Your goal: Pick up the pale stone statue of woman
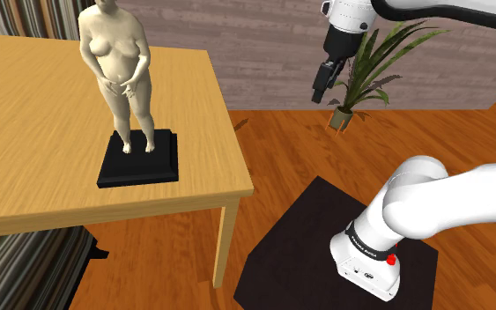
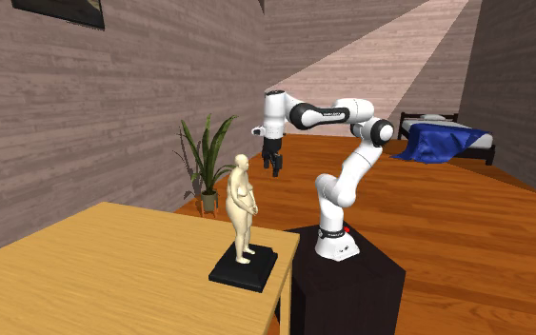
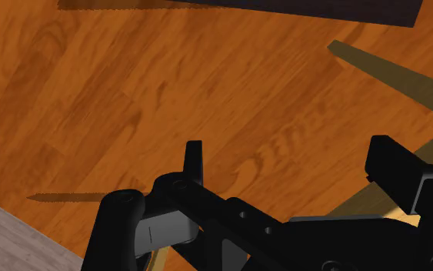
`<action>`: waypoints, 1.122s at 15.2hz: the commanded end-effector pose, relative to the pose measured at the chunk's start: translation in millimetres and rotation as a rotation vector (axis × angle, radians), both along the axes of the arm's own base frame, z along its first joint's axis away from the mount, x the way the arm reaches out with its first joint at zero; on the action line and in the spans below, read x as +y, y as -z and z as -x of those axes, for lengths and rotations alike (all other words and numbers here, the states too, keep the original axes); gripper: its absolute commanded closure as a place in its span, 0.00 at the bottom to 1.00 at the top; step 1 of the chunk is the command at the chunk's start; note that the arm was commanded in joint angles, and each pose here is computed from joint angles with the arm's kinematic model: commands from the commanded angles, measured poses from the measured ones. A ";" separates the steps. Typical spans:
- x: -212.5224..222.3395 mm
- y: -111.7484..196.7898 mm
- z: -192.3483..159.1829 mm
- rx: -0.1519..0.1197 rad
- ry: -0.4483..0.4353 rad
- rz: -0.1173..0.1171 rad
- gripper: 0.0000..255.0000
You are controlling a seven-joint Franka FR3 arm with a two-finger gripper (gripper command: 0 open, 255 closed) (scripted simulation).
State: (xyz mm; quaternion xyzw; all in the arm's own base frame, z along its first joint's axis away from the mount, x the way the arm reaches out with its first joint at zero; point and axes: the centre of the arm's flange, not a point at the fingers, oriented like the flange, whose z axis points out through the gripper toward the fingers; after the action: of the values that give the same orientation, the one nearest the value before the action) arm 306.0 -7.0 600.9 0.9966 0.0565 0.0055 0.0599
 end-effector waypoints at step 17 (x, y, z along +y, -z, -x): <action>144.0 -41.6 -92.4 -0.142 -0.238 -0.149 0.00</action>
State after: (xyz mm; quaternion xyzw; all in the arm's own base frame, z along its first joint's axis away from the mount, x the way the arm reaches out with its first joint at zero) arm 395.8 126.8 636.2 0.9834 0.1620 0.0817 -0.0066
